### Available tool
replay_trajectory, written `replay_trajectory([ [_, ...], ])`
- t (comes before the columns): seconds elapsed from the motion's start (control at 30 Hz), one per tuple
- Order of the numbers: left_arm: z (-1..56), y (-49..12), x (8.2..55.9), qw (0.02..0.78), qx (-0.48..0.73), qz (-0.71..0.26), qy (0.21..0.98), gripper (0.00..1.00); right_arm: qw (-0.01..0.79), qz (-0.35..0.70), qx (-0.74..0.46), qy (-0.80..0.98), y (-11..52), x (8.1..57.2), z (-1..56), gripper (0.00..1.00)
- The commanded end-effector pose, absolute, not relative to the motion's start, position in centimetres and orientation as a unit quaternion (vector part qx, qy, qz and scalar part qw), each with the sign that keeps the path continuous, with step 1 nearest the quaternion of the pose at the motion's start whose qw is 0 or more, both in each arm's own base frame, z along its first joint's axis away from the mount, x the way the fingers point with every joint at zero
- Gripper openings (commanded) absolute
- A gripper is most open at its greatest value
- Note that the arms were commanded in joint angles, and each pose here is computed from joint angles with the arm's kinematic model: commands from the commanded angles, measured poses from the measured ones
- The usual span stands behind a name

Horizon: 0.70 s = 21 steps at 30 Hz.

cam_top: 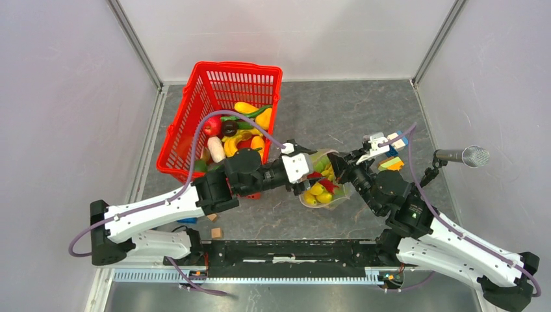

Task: Place the food in the zip-top bag and seal the zipper
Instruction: Place the fake vegetable in the zipper food storage bag.

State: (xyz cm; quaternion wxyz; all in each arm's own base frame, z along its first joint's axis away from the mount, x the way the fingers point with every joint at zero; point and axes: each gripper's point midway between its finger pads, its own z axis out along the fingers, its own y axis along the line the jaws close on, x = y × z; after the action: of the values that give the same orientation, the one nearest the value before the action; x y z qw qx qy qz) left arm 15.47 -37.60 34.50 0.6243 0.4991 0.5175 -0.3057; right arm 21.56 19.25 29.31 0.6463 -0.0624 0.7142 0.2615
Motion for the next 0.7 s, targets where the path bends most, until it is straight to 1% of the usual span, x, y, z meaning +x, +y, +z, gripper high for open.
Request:
replay_trajectory([
  [0.0, 34.6, -38.3, 13.1, 0.576, 0.523, -0.360, 0.515, 0.70, 0.673, 0.297, -0.029, 0.677, 19.2, 21.7, 32.6, 0.06],
  [0.13, 33.8, -38.9, 11.5, 0.536, 0.552, -0.383, 0.511, 0.68, 0.672, 0.298, -0.030, 0.677, 19.3, 21.7, 32.7, 0.07],
  [0.23, 33.5, -39.3, 10.3, 0.501, 0.568, -0.404, 0.513, 0.69, 0.673, 0.294, -0.027, 0.678, 19.2, 21.7, 32.6, 0.07],
  [0.33, 33.0, -39.9, 10.0, 0.487, 0.561, -0.418, 0.523, 0.70, 0.673, 0.294, -0.023, 0.679, 19.1, 21.8, 32.6, 0.07],
  [0.4, 32.9, -40.3, 10.1, 0.496, 0.539, -0.420, 0.536, 0.70, 0.671, 0.291, -0.016, 0.682, 18.9, 21.9, 32.4, 0.07],
  [0.5, 33.0, -40.8, 9.6, 0.514, 0.512, -0.429, 0.538, 0.75, 0.670, 0.285, -0.006, 0.685, 18.6, 22.1, 32.2, 0.07],
  [0.57, 34.1, -41.3, 9.0, 0.533, 0.488, -0.447, 0.527, 0.75, 0.670, 0.285, 0.002, 0.685, 18.5, 22.2, 32.4, 0.07],
  [0.67, 34.7, -42.2, 8.3, 0.540, 0.463, -0.460, 0.531, 0.75, 0.666, 0.275, 0.002, 0.694, 18.5, 22.3, 31.9, 0.07],
])
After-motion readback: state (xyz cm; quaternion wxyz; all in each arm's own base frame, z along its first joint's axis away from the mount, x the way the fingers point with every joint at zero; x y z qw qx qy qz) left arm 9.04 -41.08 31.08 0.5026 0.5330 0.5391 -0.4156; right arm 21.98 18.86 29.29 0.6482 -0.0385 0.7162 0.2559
